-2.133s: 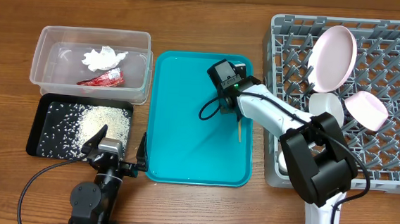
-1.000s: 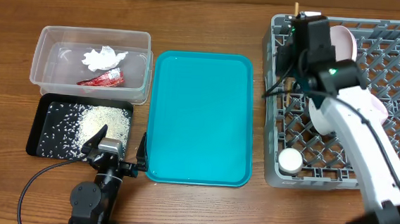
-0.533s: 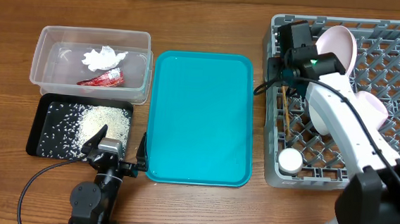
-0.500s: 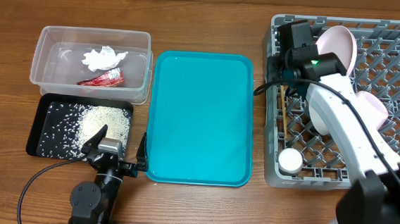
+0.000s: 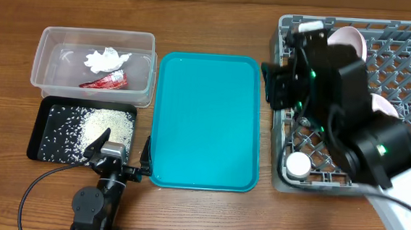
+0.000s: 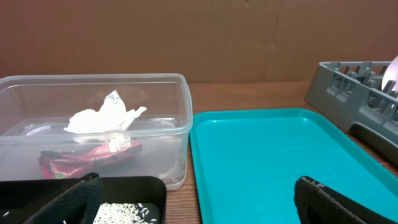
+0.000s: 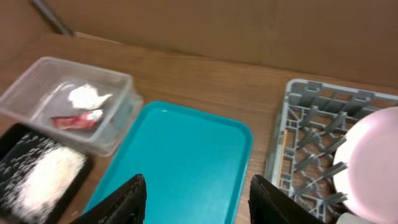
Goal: Sort waste into correct bins and load items into the dishwasher
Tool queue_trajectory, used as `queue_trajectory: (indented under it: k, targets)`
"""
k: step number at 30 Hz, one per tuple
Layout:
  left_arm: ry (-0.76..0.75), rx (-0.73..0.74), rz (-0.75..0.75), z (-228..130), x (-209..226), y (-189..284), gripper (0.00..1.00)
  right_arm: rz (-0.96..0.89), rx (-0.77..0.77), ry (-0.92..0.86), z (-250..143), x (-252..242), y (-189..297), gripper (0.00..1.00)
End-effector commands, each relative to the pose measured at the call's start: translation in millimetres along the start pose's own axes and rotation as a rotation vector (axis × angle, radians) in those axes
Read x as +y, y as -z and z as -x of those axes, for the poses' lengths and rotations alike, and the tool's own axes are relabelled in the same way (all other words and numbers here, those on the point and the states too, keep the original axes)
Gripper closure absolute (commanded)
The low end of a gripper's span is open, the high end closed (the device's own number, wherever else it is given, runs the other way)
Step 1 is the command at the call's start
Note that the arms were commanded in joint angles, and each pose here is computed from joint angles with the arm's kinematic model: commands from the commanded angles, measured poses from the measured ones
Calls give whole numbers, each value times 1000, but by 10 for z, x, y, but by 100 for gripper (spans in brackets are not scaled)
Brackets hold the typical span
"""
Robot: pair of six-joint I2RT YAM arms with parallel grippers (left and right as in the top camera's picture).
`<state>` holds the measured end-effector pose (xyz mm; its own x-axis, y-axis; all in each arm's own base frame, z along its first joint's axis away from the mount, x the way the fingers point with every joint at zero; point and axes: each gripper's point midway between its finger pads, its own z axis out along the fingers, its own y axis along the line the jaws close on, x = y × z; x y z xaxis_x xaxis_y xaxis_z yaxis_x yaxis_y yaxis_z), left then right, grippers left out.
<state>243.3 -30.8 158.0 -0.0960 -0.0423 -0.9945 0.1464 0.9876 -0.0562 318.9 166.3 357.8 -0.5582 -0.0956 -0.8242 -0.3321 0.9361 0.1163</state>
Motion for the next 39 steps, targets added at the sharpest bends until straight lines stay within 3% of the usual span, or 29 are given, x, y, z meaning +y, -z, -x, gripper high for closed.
queue_trajectory:
  k: [1, 8, 9, 11, 26, 33, 39]
  targets:
    - [3, -6, -9, -6, -11, 0, 0, 73, -37, 19, 44, 202, 239, 42]
    - [3, -6, -9, -6, -11, 0, 0, 160, -122, 48, 95, 409, 675, 37]
    - [3, -6, -9, -5, -10, 0, 0, 164, -132, 48, 103, 410, 717, 30]
    - [3, -6, -9, -6, -10, 0, 0, 166, -143, 46, 110, 400, 770, 0]
    - [3, -6, -9, -6, -10, 0, 0, 124, -4, 68, -166, 350, 560, 0]
    - [3, -6, -9, -6, -11, 0, 0, -31, -80, 57, -120, -2, 861, 0]
    - [3, -6, -9, -5, -11, 0, 0, -96, -260, 115, 86, -281, 1340, 0]
